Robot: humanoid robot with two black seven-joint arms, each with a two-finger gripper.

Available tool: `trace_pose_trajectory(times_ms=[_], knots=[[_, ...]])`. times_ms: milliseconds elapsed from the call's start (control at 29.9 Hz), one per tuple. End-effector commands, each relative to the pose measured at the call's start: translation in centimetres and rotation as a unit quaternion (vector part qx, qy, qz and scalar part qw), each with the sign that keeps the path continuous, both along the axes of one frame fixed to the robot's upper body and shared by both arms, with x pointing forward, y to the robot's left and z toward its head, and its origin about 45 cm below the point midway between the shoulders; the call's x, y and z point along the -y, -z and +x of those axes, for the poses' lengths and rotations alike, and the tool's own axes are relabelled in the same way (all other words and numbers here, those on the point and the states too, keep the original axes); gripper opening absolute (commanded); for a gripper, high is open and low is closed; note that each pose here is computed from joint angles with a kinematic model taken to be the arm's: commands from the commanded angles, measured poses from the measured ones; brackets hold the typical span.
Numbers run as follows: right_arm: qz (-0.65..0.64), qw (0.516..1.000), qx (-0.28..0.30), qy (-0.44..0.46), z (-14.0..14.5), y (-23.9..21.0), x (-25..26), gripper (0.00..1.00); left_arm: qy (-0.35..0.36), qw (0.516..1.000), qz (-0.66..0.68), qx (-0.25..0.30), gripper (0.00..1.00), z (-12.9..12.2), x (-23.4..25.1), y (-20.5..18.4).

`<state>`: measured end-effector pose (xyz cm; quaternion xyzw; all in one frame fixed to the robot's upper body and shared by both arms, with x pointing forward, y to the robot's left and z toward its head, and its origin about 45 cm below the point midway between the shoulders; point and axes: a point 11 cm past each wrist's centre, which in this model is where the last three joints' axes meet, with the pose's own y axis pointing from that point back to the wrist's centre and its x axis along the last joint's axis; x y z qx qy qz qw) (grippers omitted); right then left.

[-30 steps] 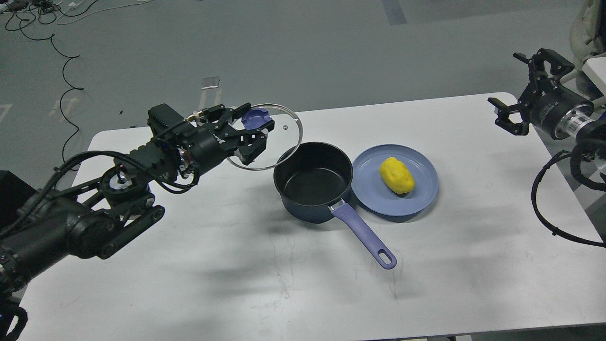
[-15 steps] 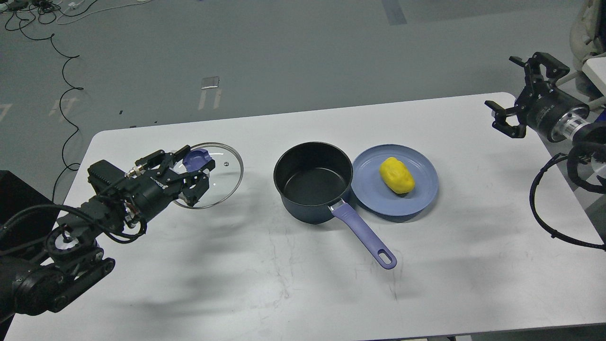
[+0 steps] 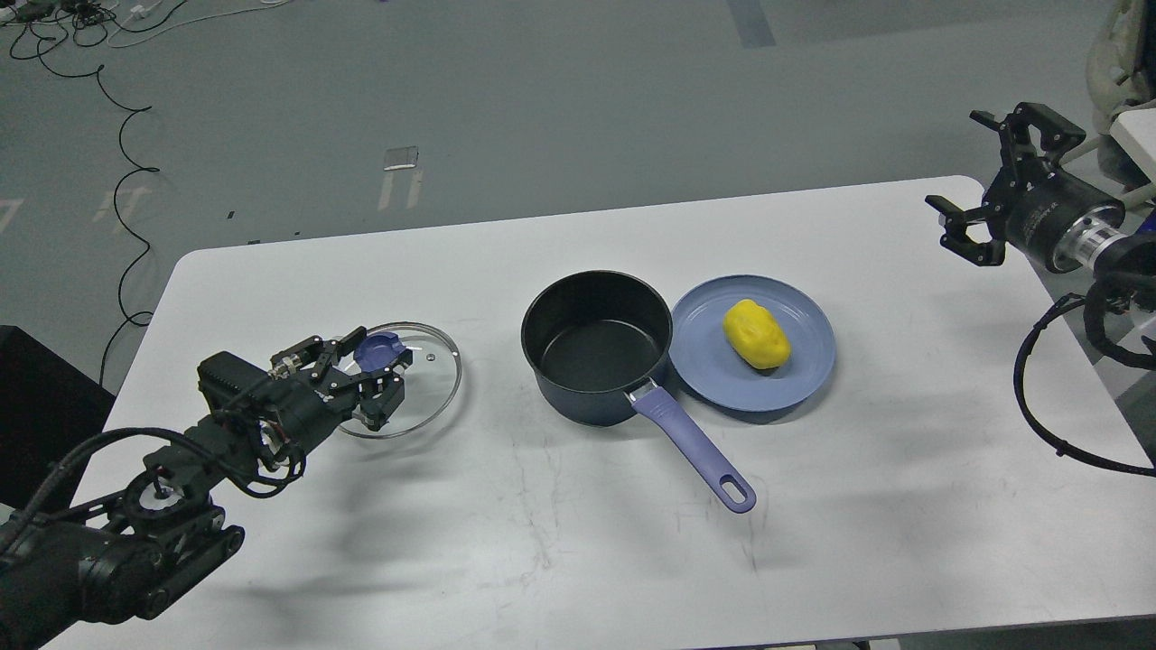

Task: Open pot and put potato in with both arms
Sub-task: 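Lower the lid onto the table beside the saucepan and release it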

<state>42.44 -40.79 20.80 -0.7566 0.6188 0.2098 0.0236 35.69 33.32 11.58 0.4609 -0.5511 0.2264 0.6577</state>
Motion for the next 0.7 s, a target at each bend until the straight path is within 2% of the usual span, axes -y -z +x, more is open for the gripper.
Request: trace_pose_trajectory(times_ms=[0,67,100,234,468,602,668], knots=[[0.000,1.000,0.000,0.000,0.0,0.0,0.0,1.00,0.000,1.000,-0.001,-0.001,0.56,0.0,0.1,0.1],[0.000,1.000,-0.001,0.000,0.0,0.1,0.0,1.00,0.003,1.000,-0.003,-0.001,0.69,0.0,0.3,0.1],[0.000,1.000,-0.001,0.000,0.0,0.1,0.0,1.00,0.004,1.000,-0.004,-0.001,0.70,-0.1,0.4,0.2],[0.000,1.000,-0.001,0.000,0.0,0.1,0.0,1.00,0.012,1.000,-0.007,0.014,0.97,-0.2,0.7,0.1],[0.000,1.000,0.001,-0.002,0.0,-0.1,-0.2,1.00,0.031,0.999,-0.012,0.007,0.97,-0.8,1.7,0.7],[-0.001,1.000,0.012,-0.018,0.2,-1.0,-0.9,1.00,-0.003,0.998,-0.068,0.013,0.98,0.5,1.9,-0.8],[-0.017,0.999,0.019,-0.035,0.1,-1.7,-1.3,1.00,-0.027,0.992,-0.116,0.030,0.98,2.5,2.0,-3.2]])
